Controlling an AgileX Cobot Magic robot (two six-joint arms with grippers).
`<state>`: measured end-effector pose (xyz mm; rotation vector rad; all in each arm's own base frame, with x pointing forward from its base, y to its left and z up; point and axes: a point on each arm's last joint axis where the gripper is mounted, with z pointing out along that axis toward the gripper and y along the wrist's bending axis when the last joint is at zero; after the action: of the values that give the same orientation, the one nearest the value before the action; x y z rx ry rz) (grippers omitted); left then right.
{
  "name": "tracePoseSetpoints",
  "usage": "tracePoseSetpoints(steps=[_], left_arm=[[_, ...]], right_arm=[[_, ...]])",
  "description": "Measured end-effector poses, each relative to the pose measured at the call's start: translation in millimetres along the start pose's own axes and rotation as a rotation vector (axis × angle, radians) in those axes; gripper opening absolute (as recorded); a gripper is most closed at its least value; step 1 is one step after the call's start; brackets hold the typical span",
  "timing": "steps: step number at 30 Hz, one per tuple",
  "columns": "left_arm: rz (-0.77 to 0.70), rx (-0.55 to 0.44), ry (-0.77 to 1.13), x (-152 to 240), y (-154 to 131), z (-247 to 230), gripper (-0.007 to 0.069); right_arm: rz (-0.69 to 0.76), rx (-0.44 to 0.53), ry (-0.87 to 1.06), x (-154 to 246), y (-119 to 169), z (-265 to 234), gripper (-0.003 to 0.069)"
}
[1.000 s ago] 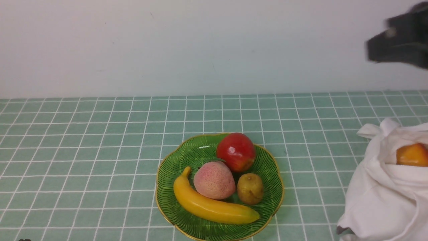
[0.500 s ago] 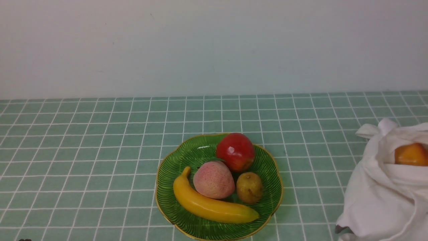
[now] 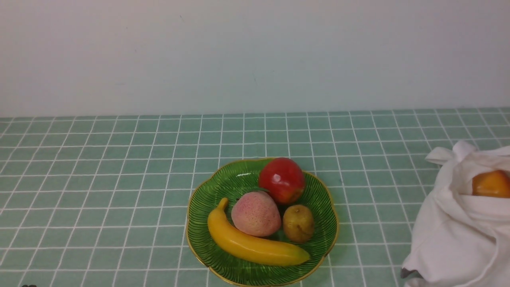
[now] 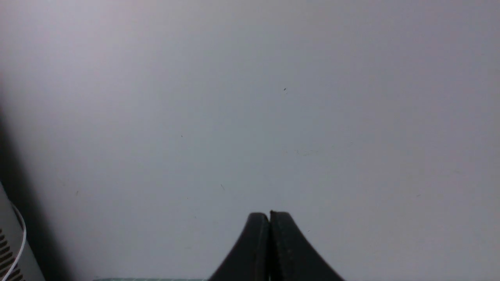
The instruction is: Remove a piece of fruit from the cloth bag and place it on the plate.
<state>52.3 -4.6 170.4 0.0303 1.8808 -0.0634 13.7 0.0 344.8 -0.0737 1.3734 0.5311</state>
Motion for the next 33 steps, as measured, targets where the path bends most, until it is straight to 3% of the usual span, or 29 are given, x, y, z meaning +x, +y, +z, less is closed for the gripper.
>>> tracePoseSetpoints(steps=[11, 16, 27, 29, 33], left_arm=[[0.000, 0.000, 0.000, 0.0, 0.0, 0.0, -0.0008], [0.000, 0.000, 0.000, 0.0, 0.0, 0.0, -0.0008], [0.000, 0.000, 0.000, 0.0, 0.0, 0.0, -0.0008], [0.000, 0.000, 0.000, 0.0, 0.0, 0.0, -0.0008], [0.000, 0.000, 0.000, 0.0, 0.0, 0.0, -0.0008]], right_arm=[[-0.100, 0.025, -0.012, -0.7, -2.3, 0.2, -0.0013], [-0.228, -0.003, 0.021, 13.6, -2.6, 5.1, -0.0013], [-0.243, -0.040, 0.112, 49.9, -6.5, 12.9, -0.0013], [-0.248, -0.007, 0.120, 57.4, -9.6, 12.9, -0.0013], [-0.283, 0.197, 0.161, 87.2, -26.4, 11.3, -0.0013]])
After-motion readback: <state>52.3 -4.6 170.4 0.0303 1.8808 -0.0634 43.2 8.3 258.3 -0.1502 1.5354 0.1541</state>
